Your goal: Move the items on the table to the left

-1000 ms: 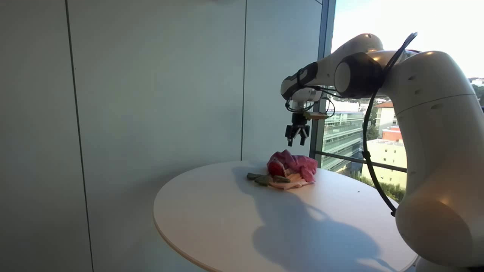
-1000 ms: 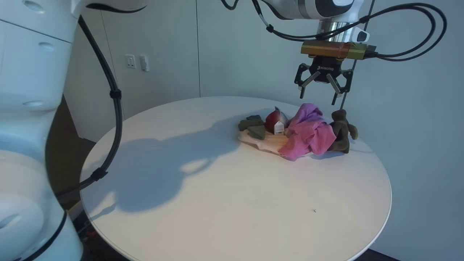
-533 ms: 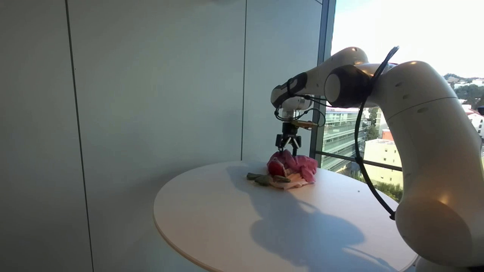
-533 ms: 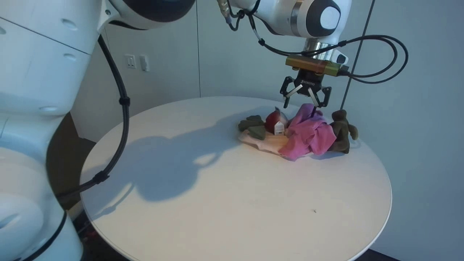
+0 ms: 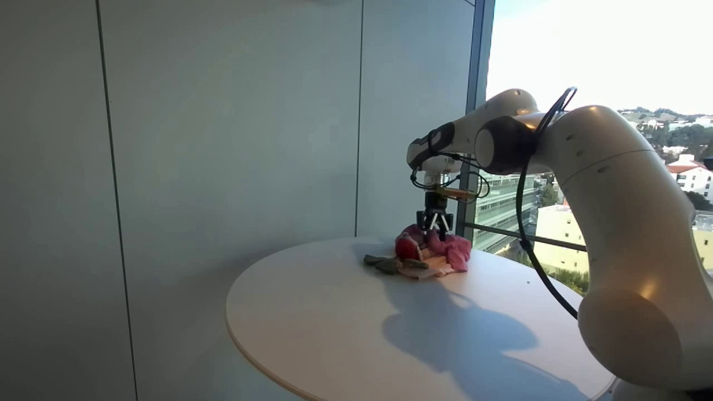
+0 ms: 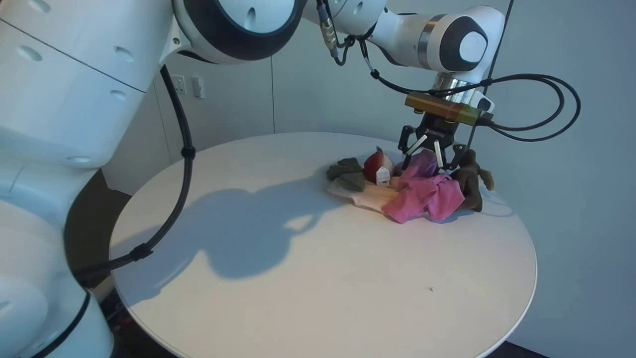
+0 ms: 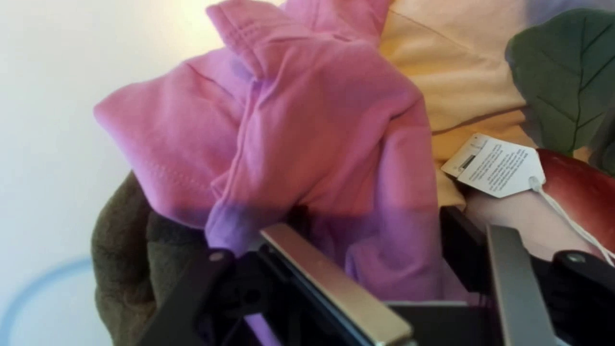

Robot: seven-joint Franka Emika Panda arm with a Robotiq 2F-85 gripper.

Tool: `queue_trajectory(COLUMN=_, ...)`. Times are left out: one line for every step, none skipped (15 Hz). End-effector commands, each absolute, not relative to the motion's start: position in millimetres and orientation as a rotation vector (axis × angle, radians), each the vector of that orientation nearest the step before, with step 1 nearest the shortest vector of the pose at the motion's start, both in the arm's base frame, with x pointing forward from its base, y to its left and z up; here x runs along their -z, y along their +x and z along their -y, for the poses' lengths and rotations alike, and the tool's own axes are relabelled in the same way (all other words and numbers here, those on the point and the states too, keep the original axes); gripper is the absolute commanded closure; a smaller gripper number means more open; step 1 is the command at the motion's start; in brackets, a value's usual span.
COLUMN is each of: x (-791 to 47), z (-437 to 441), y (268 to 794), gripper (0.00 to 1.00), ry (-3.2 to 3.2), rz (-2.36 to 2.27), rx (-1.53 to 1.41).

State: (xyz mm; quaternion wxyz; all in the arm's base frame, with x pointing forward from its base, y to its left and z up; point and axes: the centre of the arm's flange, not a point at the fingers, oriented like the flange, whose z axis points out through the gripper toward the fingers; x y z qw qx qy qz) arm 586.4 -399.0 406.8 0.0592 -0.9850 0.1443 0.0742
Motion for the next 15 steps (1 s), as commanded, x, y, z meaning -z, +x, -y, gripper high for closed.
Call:
queue_trajectory(x=-437.8, z=409.8, y=570.6, gripper=0.58, ry=-2.946, rz=-0.487, rx=-0.146)
queue_trajectory(x=-443.8, z=411.3, y=564.1, gripper=0.65, ry=-2.938, rz=-0.494, rx=-0.136)
queue_trajectory(x=-451.5, z=415.3, y=556.3, gripper=0.73, ry=-2.927, rz=-0.512, rx=-0.123)
queue_trajectory(x=-459.3, z=419.0, y=549.3, gripper=0.8, ry=-2.918, rz=-0.515, rx=-0.102)
queue_trajectory(x=-467.4, z=423.8, y=541.4, gripper=0.87, ry=-2.91, rz=-0.531, rx=-0.088)
queue_trajectory(x=-479.6, z=428.1, y=532.8, gripper=0.91, ry=-2.905, rz=-0.545, rx=-0.066)
queue_trajectory(x=-494.2, z=432.9, y=523.3, gripper=0.93, ry=-2.91, rz=-0.556, rx=-0.03)
queue_trajectory(x=-511.7, z=436.1, y=513.0, gripper=0.95, ry=-2.909, rz=-0.554, rx=0.015)
queue_trajectory(x=-538.8, z=437.4, y=498.4, gripper=0.97, ry=-2.924, rz=-0.548, rx=0.096)
queue_trajectory(x=-559.0, z=439.2, y=489.2, gripper=0.93, ry=-2.934, rz=-0.539, rx=0.16)
queue_trajectory(x=-579.9, z=438.5, y=479.6, gripper=0.92, ry=-2.954, rz=-0.521, rx=0.237)
queue_trajectory(x=-602.9, z=435.5, y=469.1, gripper=0.91, ry=-2.98, rz=-0.489, rx=0.309)
queue_trajectory(x=-627.3, z=431.0, y=458.2, gripper=0.91, ry=-2.993, rz=-0.454, rx=0.371)
queue_trajectory(x=-650.4, z=421.1, y=448.6, gripper=0.9, ry=-3.017, rz=-0.394, rx=0.42)
queue_trajectory(x=-673.4, z=410.0, y=439.0, gripper=0.91, ry=-3.041, rz=-0.319, rx=0.451)
